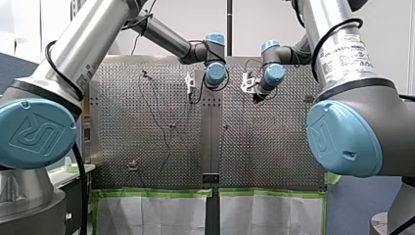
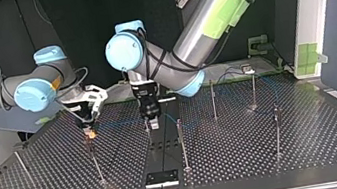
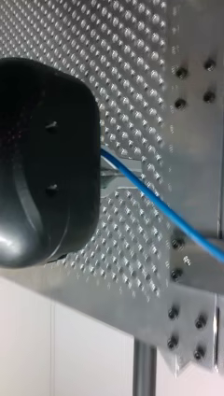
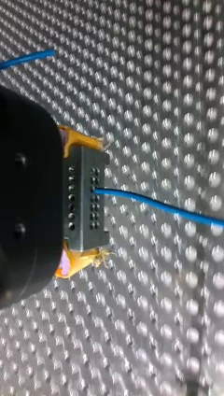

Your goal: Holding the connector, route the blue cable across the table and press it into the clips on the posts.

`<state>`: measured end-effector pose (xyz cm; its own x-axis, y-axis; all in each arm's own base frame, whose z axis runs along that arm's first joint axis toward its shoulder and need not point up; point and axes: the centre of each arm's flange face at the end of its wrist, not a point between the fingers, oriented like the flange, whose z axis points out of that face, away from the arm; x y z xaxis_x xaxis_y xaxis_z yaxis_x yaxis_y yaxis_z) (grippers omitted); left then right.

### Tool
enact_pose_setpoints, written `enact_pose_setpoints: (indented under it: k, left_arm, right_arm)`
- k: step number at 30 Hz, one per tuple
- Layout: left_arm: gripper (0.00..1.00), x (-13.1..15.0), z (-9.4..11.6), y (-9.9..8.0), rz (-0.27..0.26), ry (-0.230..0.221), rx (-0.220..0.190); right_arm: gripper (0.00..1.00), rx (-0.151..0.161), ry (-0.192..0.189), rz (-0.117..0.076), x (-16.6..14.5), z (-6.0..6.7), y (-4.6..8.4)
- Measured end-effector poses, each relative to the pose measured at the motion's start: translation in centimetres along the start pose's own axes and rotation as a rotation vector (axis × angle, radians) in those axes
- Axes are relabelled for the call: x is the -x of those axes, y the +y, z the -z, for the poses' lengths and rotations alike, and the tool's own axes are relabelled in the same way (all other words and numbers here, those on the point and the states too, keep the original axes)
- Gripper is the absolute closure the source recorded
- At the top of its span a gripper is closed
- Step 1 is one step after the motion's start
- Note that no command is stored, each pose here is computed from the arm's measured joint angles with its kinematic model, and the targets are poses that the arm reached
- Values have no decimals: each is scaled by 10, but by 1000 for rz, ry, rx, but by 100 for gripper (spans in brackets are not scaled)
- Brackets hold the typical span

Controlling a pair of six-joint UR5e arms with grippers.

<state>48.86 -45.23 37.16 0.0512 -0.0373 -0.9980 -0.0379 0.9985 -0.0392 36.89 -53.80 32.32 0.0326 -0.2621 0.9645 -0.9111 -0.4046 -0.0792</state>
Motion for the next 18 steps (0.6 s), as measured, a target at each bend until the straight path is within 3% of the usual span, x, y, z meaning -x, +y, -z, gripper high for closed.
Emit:
enact_pose_setpoints:
  k: [7, 18]
  left_arm:
    - [100, -4, 12, 2, 19, -23, -32]
    - [100, -57, 23, 0, 2, 2, -63]
  right_arm:
    - [100, 8, -40, 0, 21, 5, 2]
    - [100, 1, -50, 3, 26, 10, -4]
